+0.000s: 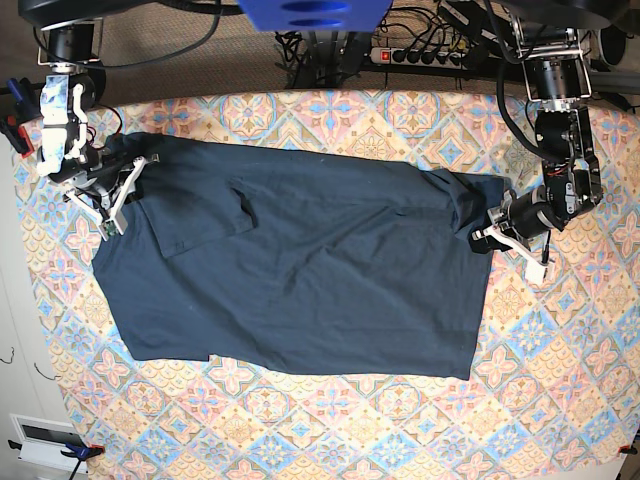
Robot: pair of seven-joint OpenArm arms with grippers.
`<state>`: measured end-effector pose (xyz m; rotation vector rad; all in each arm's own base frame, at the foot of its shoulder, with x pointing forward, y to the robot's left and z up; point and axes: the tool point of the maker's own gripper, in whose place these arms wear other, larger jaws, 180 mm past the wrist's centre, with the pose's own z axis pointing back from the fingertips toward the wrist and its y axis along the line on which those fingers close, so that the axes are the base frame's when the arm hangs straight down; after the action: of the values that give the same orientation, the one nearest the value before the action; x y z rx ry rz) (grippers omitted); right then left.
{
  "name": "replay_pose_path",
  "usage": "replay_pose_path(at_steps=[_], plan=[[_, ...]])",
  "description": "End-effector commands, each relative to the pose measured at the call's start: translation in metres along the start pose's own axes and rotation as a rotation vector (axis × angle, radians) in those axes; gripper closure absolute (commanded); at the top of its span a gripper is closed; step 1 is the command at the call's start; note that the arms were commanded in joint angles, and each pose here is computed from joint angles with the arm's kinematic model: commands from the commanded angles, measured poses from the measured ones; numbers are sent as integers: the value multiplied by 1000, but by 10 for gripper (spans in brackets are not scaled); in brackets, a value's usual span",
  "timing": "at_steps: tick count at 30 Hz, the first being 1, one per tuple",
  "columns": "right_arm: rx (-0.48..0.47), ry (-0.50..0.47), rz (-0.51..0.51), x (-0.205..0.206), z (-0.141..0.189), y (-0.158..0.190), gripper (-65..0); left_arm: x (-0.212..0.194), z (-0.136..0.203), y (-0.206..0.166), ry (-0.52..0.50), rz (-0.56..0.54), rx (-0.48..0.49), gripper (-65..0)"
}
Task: Layout the t-shirt on the table in an organized manner, then fold the t-shirt properly
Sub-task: 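Grasp the shirt edges with both grippers to smooth it flat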
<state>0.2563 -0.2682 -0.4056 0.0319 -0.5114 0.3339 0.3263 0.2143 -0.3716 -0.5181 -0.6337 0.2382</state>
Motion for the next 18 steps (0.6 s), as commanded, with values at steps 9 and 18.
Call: replay_pose_path(at_steps=[9,18], plan=[[-56,-88,-2,25,18,-22,-46,28,14,-20,-82,-71,-35,0],[-100,-150,10,40,39,-30,-49,32,17,-29,-98,-94,-49,0]])
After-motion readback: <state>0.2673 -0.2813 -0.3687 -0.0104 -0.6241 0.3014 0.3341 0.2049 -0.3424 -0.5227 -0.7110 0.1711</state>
